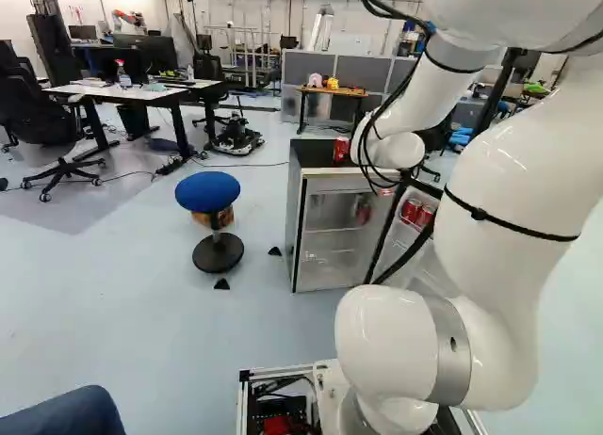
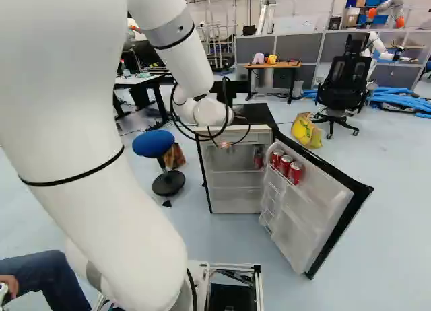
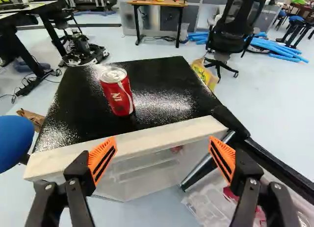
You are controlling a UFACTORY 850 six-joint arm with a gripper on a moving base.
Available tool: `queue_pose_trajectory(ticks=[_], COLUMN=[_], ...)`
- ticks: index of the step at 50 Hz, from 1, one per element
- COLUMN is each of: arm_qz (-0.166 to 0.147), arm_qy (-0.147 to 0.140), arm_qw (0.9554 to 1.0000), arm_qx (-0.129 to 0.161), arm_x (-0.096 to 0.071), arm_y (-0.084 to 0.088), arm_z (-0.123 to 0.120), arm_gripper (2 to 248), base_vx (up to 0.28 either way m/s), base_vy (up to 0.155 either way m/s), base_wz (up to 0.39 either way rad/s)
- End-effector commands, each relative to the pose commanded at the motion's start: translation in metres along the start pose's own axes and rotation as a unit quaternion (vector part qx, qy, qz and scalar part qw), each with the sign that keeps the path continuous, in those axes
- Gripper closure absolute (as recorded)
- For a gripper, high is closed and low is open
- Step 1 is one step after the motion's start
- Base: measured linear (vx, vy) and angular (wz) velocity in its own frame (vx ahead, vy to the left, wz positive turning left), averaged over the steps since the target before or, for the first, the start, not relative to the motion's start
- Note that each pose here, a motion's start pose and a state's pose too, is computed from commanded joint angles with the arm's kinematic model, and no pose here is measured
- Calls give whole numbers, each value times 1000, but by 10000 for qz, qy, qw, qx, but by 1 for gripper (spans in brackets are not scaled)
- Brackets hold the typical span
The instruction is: Grab a drink from the fridge
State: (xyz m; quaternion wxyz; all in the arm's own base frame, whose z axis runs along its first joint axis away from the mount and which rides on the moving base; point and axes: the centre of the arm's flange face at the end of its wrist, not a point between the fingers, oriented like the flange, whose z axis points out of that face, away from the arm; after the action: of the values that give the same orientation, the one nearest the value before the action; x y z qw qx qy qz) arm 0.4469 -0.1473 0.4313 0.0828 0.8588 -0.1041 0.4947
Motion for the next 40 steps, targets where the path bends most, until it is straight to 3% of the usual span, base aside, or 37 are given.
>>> queue_pose_trajectory(ticks=[21, 40], arm_qz=[184, 369], arm_qy=[-524, -1044], arm_qw=[9980, 9923], arm_qx=[-313, -563], arm_x=[3, 8], arm_y=[33, 62], arm_z=[-16, -26], arm_gripper=[3, 3], base_vx=[0, 0], base_vy=[0, 0], base_wz=[0, 0])
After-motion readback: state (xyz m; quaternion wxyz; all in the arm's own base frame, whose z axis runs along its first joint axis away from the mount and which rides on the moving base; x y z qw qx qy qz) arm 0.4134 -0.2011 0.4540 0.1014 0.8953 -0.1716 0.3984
